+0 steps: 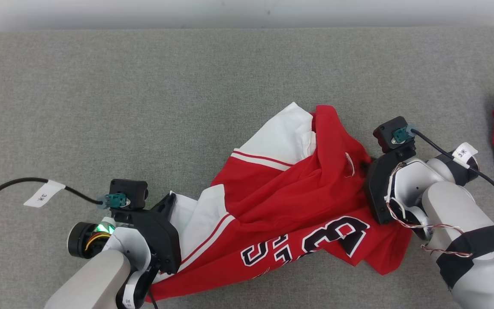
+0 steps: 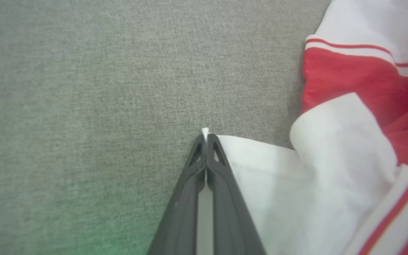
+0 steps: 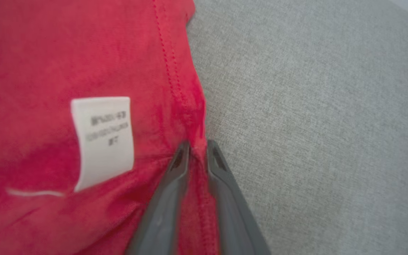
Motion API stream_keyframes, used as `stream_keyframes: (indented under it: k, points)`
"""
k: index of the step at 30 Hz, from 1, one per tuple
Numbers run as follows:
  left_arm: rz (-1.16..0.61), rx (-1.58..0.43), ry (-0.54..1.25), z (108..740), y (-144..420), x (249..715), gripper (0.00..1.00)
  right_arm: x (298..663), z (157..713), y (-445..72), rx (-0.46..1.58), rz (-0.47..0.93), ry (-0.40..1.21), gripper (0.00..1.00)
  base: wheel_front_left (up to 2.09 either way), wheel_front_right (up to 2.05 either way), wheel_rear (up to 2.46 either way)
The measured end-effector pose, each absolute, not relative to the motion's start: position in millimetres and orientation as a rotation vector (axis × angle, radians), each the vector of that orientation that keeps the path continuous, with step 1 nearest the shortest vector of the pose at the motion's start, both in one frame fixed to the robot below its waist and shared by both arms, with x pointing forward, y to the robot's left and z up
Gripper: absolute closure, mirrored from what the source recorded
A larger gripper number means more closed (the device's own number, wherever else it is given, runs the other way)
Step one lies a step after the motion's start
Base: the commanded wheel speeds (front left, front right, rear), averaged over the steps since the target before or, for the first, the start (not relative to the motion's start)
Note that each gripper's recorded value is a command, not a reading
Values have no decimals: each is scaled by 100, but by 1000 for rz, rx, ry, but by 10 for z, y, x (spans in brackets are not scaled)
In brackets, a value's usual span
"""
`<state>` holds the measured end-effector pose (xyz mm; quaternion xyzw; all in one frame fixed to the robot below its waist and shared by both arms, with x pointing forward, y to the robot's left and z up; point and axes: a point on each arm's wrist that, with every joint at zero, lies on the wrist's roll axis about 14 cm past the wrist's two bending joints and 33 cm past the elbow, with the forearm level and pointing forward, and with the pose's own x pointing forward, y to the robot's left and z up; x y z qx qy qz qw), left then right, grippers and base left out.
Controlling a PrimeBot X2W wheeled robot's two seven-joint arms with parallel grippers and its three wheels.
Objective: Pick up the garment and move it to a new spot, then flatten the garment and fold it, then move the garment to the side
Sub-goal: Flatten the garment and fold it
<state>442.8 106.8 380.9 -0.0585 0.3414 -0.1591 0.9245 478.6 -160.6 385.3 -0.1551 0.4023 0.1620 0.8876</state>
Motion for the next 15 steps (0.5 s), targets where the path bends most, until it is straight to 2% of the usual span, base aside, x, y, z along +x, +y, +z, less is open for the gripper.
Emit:
stream_keyframes:
  k: [2, 9, 12, 13, 15]
  points:
    - [-324, -123, 687, 3822, 1071, 4442, 100, 4798, 3873, -1622, -322, 336, 824, 100, 0, 0, 0]
    - [-309, -158, 543, 4033, 1078, 4608, 100, 4963, 4069, -1747, -279, 293, 701, 100, 0, 0, 0]
    - [-268, -184, 372, 4350, 1162, 4796, 100, 5061, 4260, -1755, -242, 277, 606, 100, 0, 0, 0]
    - [-253, -225, 265, 4582, 1191, 4893, 100, 5104, 4385, -1744, -195, 270, 548, 100, 0, 0, 0]
    - [-249, -266, 180, 4776, 1190, 4942, 100, 5125, 4512, -1685, -137, 277, 497, 100, 0, 0, 0]
